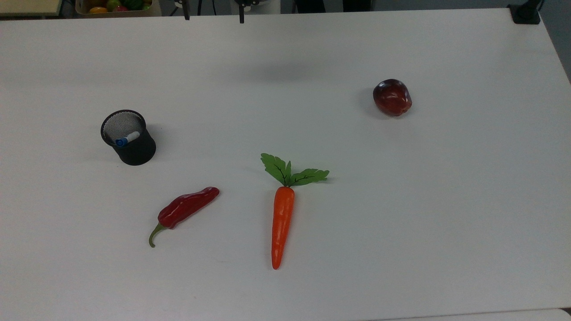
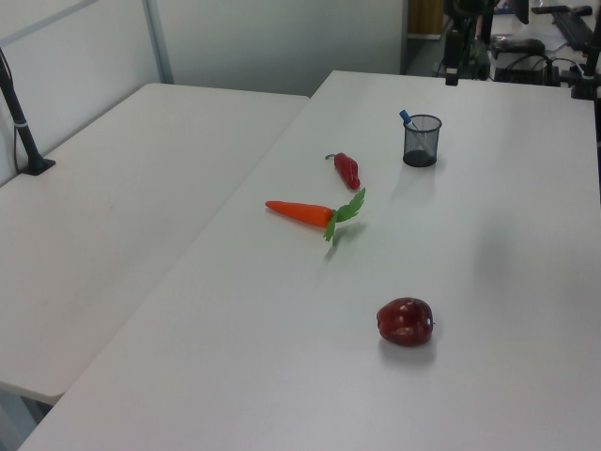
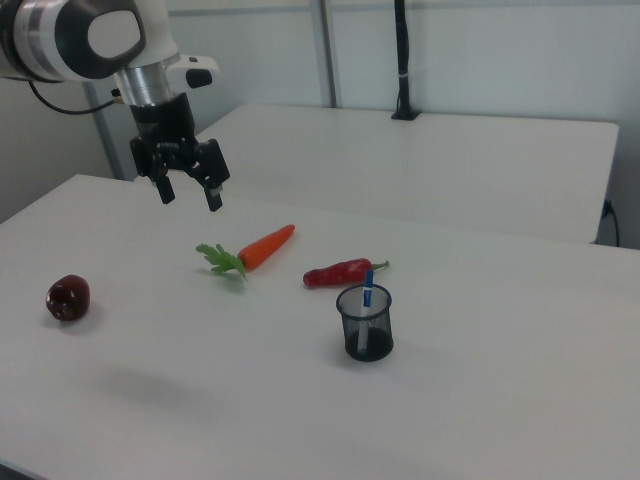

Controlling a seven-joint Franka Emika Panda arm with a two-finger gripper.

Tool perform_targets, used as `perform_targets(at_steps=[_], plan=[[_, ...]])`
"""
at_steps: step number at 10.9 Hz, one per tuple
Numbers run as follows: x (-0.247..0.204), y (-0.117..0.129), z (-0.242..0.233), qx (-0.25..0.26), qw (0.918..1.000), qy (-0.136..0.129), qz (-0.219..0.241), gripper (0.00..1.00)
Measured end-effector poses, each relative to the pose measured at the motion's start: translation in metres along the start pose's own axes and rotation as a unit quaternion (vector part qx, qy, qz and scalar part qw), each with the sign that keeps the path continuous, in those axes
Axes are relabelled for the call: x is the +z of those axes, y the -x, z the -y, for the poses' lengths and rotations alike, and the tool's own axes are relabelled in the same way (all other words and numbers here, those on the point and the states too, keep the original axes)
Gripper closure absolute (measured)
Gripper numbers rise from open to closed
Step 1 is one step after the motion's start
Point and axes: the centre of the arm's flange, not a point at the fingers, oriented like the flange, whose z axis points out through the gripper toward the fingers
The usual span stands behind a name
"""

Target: Place marker

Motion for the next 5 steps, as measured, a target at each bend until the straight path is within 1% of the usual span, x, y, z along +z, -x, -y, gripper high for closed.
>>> perform_targets(at_steps=[2, 5], plan=[[0.0014, 0.0025, -0.0069, 0.004, 1.0, 0.0, 0.009, 0.0], [0.0013, 0.0026, -0.0075, 0.005, 0.9999, 0.0, 0.009, 0.0]])
